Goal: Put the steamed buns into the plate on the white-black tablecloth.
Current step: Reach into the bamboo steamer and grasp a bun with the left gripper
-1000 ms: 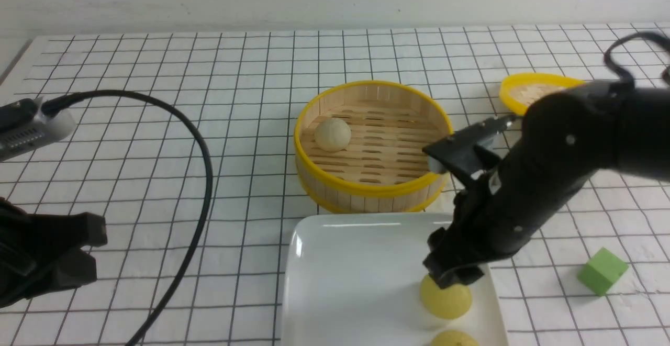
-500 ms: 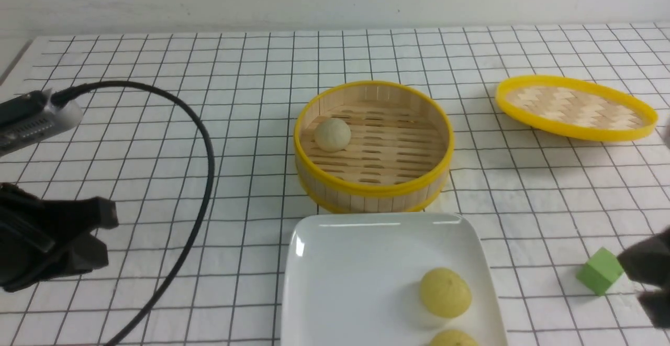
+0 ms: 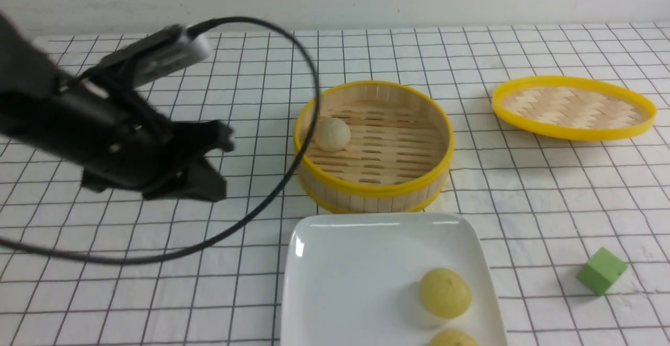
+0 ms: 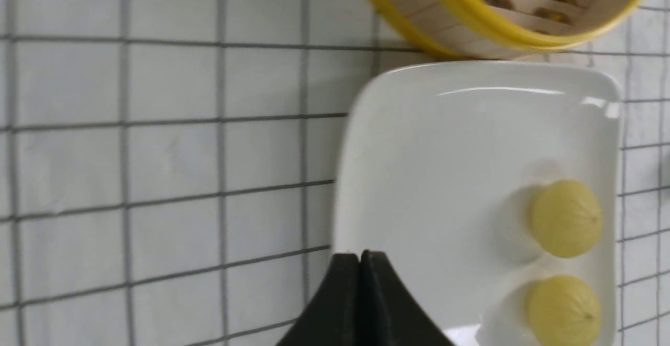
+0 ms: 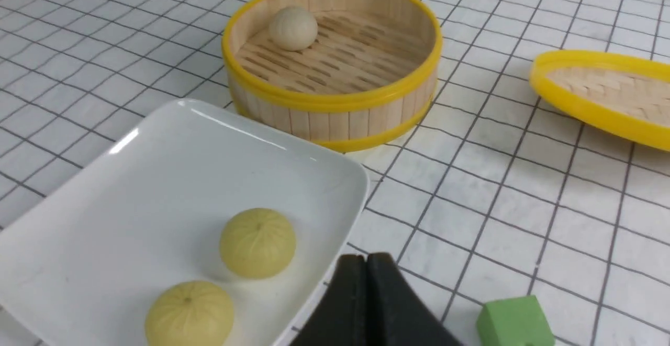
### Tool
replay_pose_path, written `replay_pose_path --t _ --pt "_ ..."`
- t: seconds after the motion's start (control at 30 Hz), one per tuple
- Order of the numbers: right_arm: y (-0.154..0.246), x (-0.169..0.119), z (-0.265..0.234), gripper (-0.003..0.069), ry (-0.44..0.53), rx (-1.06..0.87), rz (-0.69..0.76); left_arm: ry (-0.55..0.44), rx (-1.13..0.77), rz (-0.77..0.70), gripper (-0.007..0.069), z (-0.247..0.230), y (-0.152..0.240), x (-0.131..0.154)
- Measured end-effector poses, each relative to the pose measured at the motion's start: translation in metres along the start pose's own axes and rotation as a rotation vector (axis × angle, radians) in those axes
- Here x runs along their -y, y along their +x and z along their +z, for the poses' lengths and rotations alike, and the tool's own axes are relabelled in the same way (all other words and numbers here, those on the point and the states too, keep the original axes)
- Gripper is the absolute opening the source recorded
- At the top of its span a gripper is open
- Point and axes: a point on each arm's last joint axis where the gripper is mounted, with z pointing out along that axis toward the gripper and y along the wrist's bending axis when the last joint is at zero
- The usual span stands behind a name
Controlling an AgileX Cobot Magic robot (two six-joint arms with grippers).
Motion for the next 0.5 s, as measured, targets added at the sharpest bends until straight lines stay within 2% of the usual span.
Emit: replay_pose_path --t 0.13,0.2,0.27,0.3,0.43,0.5 --pt "0.003 0.001 0.001 -0.0011 0.011 -0.026 -0.009 -0.027 -0.012 0.041 0.0012 0.025 -0.028 0.032" --pt "0.004 0.001 0.001 -0.0009 0.014 -0.030 -0.013 -0.062 0.003 0.062 0.0048 0.042 -0.050 0.050" --pt "0.004 0.001 0.001 -0.0008 0.015 -0.031 -0.014 -0.083 -0.005 0.065 0.0074 0.056 -0.058 0.056" --pt "0.005 0.001 0.001 -0.0008 0.015 -0.033 -0.014 -0.100 -0.008 0.074 0.0115 0.072 -0.074 0.068" --pt "0.005 0.002 0.001 -0.0006 0.017 -0.031 -0.017 -0.122 -0.003 0.089 0.0235 0.104 -0.108 0.083" --pt "0.005 0.002 0.001 -0.0006 0.017 -0.029 -0.017 -0.125 0.015 0.096 0.0262 0.109 -0.118 0.085"
